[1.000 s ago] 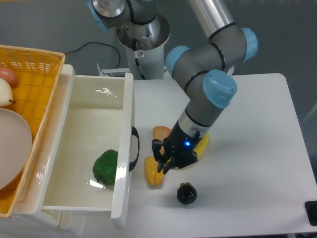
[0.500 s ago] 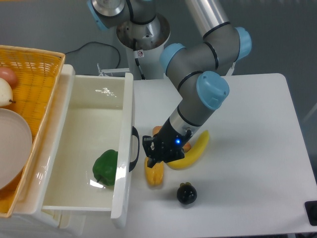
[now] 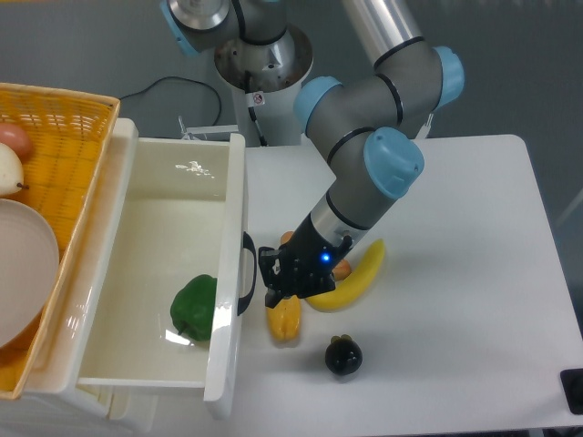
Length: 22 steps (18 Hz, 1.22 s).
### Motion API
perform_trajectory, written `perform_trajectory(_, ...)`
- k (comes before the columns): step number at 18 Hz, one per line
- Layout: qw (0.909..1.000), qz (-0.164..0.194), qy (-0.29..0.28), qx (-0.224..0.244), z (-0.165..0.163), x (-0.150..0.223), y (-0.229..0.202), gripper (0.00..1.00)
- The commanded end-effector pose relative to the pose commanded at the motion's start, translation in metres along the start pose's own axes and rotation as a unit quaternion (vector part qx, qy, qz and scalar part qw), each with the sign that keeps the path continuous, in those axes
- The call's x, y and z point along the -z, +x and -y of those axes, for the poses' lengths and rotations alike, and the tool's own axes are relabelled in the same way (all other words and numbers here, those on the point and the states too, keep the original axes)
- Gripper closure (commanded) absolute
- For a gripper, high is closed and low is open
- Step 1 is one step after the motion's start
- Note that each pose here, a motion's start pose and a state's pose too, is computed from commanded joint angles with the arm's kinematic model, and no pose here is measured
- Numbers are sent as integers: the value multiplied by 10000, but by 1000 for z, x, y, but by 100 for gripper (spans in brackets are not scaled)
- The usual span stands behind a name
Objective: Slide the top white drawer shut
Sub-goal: 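Lower the gripper against the outer face of the drawer front, then push the drawer front with the gripper into the cabinet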
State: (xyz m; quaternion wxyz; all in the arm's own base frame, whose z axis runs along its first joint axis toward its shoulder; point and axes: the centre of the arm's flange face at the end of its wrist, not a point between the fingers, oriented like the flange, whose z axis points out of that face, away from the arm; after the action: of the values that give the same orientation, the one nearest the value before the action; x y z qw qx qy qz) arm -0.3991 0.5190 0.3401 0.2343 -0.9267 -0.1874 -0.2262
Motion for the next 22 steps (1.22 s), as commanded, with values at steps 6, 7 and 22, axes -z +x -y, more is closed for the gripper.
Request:
perform_trajectory(6,9999,-51,-47,-77,0,-7,13,100)
perform_trajectory(7,9999,-57,-42,-80,1,-7,15,100)
perform_trajectory(22,9997,-142,-158,-97,2,-24,39,100)
